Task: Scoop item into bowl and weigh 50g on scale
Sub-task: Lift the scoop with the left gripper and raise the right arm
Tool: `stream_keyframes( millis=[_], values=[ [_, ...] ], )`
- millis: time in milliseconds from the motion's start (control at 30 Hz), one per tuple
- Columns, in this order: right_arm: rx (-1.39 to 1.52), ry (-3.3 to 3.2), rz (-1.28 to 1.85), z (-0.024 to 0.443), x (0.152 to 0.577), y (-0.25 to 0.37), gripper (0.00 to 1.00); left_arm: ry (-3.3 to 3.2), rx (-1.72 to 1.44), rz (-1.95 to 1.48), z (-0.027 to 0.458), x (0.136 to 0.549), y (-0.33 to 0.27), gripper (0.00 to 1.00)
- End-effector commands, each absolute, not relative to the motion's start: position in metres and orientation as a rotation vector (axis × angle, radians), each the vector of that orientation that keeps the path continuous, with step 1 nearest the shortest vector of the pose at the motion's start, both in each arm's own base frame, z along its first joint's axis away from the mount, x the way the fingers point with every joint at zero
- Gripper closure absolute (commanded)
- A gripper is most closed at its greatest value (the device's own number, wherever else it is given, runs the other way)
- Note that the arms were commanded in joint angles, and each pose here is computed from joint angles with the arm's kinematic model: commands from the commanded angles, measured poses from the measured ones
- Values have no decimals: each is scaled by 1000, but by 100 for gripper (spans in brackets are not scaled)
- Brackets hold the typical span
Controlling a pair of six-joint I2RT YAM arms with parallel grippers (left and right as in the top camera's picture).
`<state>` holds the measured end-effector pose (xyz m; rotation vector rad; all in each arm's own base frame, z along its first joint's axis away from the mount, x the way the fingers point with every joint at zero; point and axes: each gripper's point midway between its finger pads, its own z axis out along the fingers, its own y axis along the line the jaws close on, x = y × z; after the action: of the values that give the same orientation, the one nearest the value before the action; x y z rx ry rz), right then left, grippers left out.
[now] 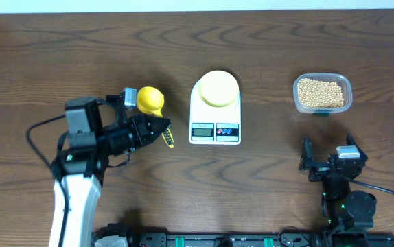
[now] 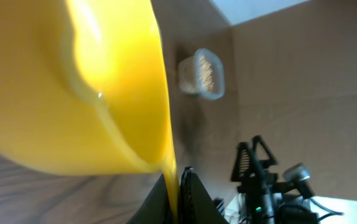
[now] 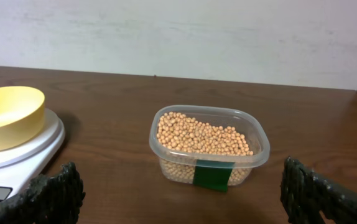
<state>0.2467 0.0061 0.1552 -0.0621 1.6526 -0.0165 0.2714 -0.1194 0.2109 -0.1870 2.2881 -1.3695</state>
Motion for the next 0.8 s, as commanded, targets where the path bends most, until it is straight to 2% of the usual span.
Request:
stream_keyframes(
  millis=[0, 167, 333, 467, 567, 667, 700, 733, 767],
  values=[
    [-67, 1661, -31, 153, 247, 5, 1, 2203, -199, -1407, 246, 260, -122, 93],
    [-60, 1638, 113, 159, 246, 20, 1, 2136, -159, -1397, 268, 245, -124, 93],
    [-70, 1654, 565, 161, 233, 70, 1, 2114, -212, -1431, 278, 241, -124, 93],
    [-101, 1711, 1030, 164, 203, 116, 1, 2105, -180, -1474, 283, 237, -128, 93],
    [34, 1710, 1140, 171, 205, 115, 1, 2066, -96, -1515, 294, 234, -133, 93],
    [14, 1580, 1212, 206, 201, 117, 1, 2041, -83, -1522, 300, 236, -133, 92],
    [-45, 1500, 1212, 225, 195, 118, 1, 2031, -86, -1525, 303, 237, -133, 93],
    [-110, 1345, 1211, 263, 184, 117, 1, 2003, -83, -1528, 310, 240, -133, 93],
    [-109, 1320, 1208, 271, 182, 115, 1, 1992, -81, -1529, 313, 241, -132, 93]
  ],
)
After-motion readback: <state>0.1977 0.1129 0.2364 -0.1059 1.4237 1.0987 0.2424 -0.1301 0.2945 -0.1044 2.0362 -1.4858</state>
